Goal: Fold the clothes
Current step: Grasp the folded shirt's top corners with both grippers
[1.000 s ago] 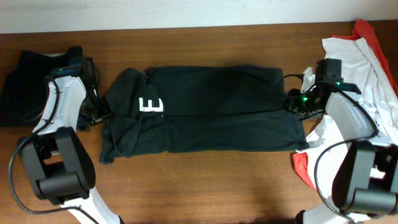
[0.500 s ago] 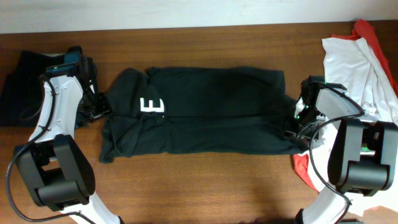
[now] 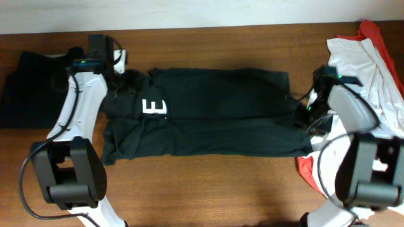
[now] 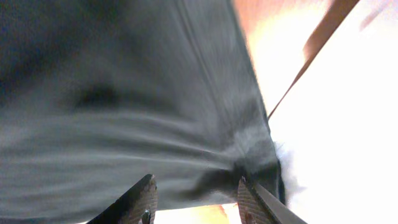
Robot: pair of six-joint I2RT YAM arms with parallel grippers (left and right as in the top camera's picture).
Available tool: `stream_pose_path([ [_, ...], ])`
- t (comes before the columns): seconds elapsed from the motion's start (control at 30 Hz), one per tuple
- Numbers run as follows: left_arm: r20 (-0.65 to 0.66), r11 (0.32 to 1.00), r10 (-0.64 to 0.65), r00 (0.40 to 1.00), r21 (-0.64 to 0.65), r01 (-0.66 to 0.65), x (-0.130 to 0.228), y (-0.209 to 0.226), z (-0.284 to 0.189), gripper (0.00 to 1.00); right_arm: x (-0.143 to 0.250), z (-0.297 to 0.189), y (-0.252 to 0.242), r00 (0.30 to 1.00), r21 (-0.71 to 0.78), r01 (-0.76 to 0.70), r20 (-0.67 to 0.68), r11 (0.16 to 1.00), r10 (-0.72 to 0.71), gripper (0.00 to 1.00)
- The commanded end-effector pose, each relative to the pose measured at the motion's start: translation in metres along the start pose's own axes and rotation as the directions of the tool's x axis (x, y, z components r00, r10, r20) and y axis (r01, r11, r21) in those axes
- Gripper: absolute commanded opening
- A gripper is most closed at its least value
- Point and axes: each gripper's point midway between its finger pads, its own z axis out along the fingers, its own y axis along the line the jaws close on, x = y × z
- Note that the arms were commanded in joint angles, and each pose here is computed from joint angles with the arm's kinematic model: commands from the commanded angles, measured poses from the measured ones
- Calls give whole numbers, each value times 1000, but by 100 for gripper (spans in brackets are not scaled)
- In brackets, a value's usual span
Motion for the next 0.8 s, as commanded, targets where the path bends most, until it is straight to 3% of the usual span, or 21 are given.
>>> stream_pose_path([
  [0.0, 116, 996, 81, 990, 32, -85, -31, -19, 0, 80, -14, -39, 11, 993, -49, 11, 122, 999, -5, 53],
  [0.17, 222, 995, 83, 972, 37, -94, -59, -21, 13, 80, -16, -40, 12, 991, -50, 31, 135, 998, -24, 55],
  [0.33, 233, 993, 85, 969, 55, -101, -73, -24, 33, 80, -16, -40, 13, 990, -53, 36, 136, 998, -28, 55],
  [0.57, 143, 995, 79, 987, 55, -87, -86, -19, 89, 79, -12, -39, 12, 992, -49, 34, 119, 998, -28, 55],
  [0.77, 28, 998, 63, 998, -21, -62, -62, 4, 135, 77, -8, -39, 11, 994, -46, 35, 105, 998, -30, 55],
])
